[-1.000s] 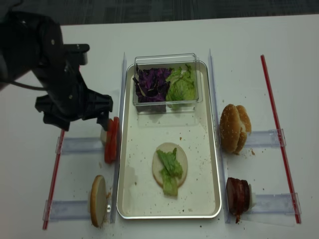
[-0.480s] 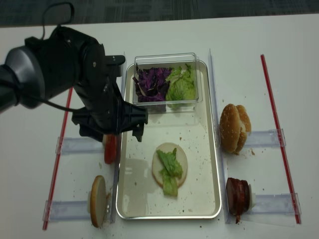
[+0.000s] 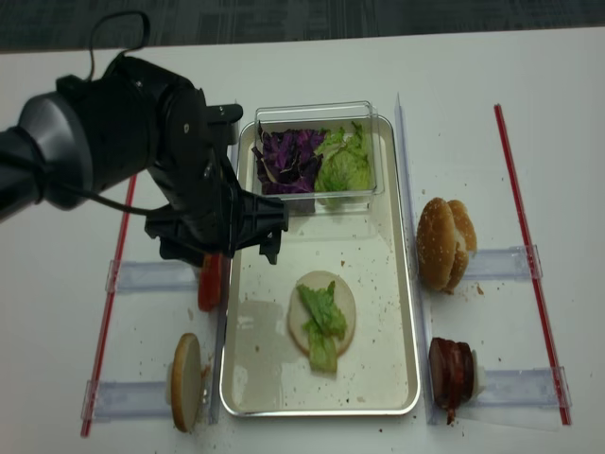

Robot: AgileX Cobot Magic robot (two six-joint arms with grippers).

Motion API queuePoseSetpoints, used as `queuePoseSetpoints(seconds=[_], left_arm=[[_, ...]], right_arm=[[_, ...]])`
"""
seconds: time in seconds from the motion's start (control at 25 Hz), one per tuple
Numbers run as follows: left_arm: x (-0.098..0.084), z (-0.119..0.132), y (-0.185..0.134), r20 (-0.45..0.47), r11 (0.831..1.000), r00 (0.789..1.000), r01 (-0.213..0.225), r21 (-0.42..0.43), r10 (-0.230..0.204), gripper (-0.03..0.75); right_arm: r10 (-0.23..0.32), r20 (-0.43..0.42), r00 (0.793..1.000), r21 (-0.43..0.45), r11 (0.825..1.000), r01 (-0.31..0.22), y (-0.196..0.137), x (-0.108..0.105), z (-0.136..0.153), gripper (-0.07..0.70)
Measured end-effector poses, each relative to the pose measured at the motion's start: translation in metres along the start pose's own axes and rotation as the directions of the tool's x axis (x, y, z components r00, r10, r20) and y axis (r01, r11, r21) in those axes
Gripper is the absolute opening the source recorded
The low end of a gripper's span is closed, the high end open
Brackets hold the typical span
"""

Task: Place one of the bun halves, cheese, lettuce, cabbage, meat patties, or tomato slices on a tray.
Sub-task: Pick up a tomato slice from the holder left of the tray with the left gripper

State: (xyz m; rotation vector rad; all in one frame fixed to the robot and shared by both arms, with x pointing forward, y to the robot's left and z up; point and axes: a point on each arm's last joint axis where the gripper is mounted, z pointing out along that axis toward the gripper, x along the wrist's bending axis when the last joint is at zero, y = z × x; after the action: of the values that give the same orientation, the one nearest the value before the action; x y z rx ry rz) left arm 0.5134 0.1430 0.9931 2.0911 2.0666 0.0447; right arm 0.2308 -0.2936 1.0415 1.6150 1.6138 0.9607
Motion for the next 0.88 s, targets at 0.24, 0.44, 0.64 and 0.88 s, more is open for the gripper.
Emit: queuePoseSetpoints(seconds=[0.24,0.44,0.64,0.88], left_arm=[[-0.001,0.013,0.002,-0.014,1.000,1.000,0.001,0.025,0.000,0.648],[-0.003,0.018,0.005,-0.018,1.000,1.000,0.000,0.029,0.001,0.557],[-0.006,0.021,0.013,-0.023,1.000,1.000,-0.007,0.021,0.008,0.507],[-0.003,0.029,0.016,-0.078,0.999,0.996,-0.037,0.037,0.040,0.485]], right_arm=[[0.000,0.000,1.000,0.000,1.000,0.000,0.000,0.000,0.000,0.038],[0.000,0.000,1.000,0.000,1.000,0.000,0.000,0.000,0.000,0.038],[-0.001,0.002,1.000,0.000,1.000,0.001,0.000,0.000,0.000,0.038],[-0.001,0.002,1.000,0.000,1.000,0.001,0.000,0.000,0.000,0.036]])
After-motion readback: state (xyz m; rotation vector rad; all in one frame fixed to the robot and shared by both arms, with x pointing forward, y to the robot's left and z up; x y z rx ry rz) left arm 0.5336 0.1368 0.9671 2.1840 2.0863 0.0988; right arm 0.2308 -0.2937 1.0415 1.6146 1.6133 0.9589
